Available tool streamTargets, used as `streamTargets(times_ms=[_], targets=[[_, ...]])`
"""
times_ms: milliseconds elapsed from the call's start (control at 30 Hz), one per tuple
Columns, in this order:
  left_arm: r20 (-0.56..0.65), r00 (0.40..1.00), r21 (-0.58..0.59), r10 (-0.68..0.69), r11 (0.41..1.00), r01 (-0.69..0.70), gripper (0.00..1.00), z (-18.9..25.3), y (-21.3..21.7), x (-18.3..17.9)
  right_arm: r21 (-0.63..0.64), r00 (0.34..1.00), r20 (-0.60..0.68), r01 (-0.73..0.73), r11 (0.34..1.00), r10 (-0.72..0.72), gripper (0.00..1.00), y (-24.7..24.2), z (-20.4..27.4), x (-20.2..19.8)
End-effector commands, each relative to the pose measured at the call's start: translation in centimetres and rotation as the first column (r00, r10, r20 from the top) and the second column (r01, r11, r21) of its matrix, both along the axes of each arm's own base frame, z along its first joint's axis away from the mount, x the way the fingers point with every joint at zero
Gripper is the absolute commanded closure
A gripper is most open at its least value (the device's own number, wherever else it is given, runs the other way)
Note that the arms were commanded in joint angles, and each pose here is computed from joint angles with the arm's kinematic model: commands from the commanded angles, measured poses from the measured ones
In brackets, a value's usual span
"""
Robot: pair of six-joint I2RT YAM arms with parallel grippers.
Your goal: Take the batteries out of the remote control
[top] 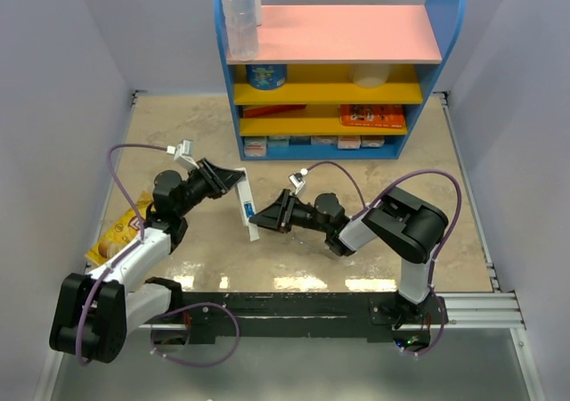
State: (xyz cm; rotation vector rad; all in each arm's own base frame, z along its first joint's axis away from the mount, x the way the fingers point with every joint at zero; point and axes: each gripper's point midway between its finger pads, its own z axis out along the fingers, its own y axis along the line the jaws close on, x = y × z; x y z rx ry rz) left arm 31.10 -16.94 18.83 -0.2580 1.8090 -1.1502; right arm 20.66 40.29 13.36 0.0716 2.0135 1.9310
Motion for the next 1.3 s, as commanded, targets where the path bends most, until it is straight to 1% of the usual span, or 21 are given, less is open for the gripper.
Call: streamTargets(times_ms=[0,200,333,367,433,500,533,567,633,667,767,867,900,933,1000,1033,1067,1133,1167,1233,1267], targets=[[0.103,0.990,0.097,0.093,0.990,-0.103,1.00,0.9,1.7,2.2,0.004,0.999,0.021,0.026,1.000,-0.026,0.57,-0.5,0.1,0.6],[0.045,0.994,0.161,0.098,0.981,-0.104,1.00,-2.0,2.1,2.5,-0.082,0.998,0.016,0.070,0.994,-0.068,0.56,-1.7,-2.3,1.4],[0.005,0.998,0.188,0.064,0.980,-0.064,1.00,-4.0,1.8,2.1,-0.122,0.996,0.034,0.091,0.988,-0.088,0.56,-2.4,-2.7,1.7],[-0.008,0.998,0.192,0.056,0.980,-0.054,1.00,-4.5,1.7,2.2,-0.155,0.995,0.043,0.097,0.983,-0.092,0.56,-2.6,-3.3,1.8],[-0.022,0.999,0.200,0.025,0.979,-0.020,1.00,-5.4,1.3,1.8,-0.162,0.992,0.082,0.108,0.981,-0.096,0.55,-2.9,-2.3,1.9],[-0.025,1.000,0.192,-0.014,0.981,0.019,1.00,-5.9,0.7,1.8,-0.208,0.988,0.118,0.126,0.970,-0.103,0.54,-3.3,-2.3,2.1],[-0.051,0.998,0.179,-0.048,0.982,0.056,1.00,-6.5,0.2,1.5,-0.199,0.983,0.150,0.136,0.971,-0.108,0.53,-3.4,-1.1,2.1],[-0.046,0.997,0.166,-0.063,0.984,0.069,1.00,-6.5,-0.1,1.5,-0.248,0.981,0.166,0.141,0.958,-0.101,0.52,-3.8,-1.7,2.1],[-0.075,0.994,0.140,-0.081,0.986,0.091,1.00,-7.3,-0.5,1.2,-0.267,0.968,0.215,0.188,0.945,-0.132,0.52,-4.4,-0.4,2.7],[-0.069,0.994,0.135,-0.082,0.987,0.091,1.00,-7.3,-0.5,1.3,-0.327,0.967,0.225,0.192,0.925,-0.121,0.51,-5.0,-1.3,2.6],[-0.096,0.991,0.124,-0.092,0.987,0.104,1.00,-8.3,-0.7,1.2,-0.396,0.947,0.288,0.254,0.882,-0.143,0.49,-6.5,-0.6,3.1],[-0.127,0.986,0.118,-0.106,0.986,0.121,0.90,-9.3,-0.9,1.1,-0.466,0.919,0.359,0.326,0.823,-0.161,0.48,-8.4,0.2,3.7],[-0.137,0.985,0.117,-0.109,0.985,0.125,0.84,-9.6,-1.0,1.1,-0.482,0.912,0.378,0.343,0.806,-0.162,0.47,-8.9,0.4,3.8],[-0.159,0.981,0.120,-0.110,0.984,0.130,0.81,-10.3,-1.0,1.1,-0.496,0.897,0.404,0.381,0.781,-0.181,0.47,-9.6,0.8,4.3],[-0.174,0.979,0.119,-0.109,0.984,0.131,0.73,-10.9,-1.0,1.1,-0.536,0.890,0.423,0.399,0.744,-0.172,0.47,-10.9,1.3,4.1],[-0.186,0.976,0.119,-0.110,0.984,0.134,0.71,-11.3,-1.0,1.0,-0.556,0.872,0.447,0.446,0.702,-0.200,0.47,-11.9,1.3,4.7],[-0.192,0.975,0.120,-0.110,0.984,0.134,0.69,-11.5,-1.0,1.0,-0.588,0.874,0.443,0.452,0.671,-0.201,0.47,-12.7,1.1,4.6],[-0.207,0.972,0.127,-0.107,0.983,0.136,0.65,-12.0,-1.0,1.0,-0.598,0.862,0.459,0.478,0.643,-0.214,0.47,-13.6,1.7,4.6],[-0.215,0.971,0.131,-0.103,0.982,0.133,0.64,-12.2,-0.9,1.1,-0.621,0.858,0.459,0.495,0.607,-0.230,0.47,-14.5,1.5,4.7],[-0.228,0.969,0.148,-0.091,0.981,0.127,0.57,-12.5,-0.7,1.2,-0.630,0.850,0.459,0.516,0.580,-0.258,0.48,-15.5,1.8,4.7],[-0.229,0.970,0.156,-0.084,0.980,0.121,0.55,-12.5,-0.6,1.4,-0.651,0.846,0.459,0.527,0.546,-0.270,0.48,-16.2,1.6,4.7]])
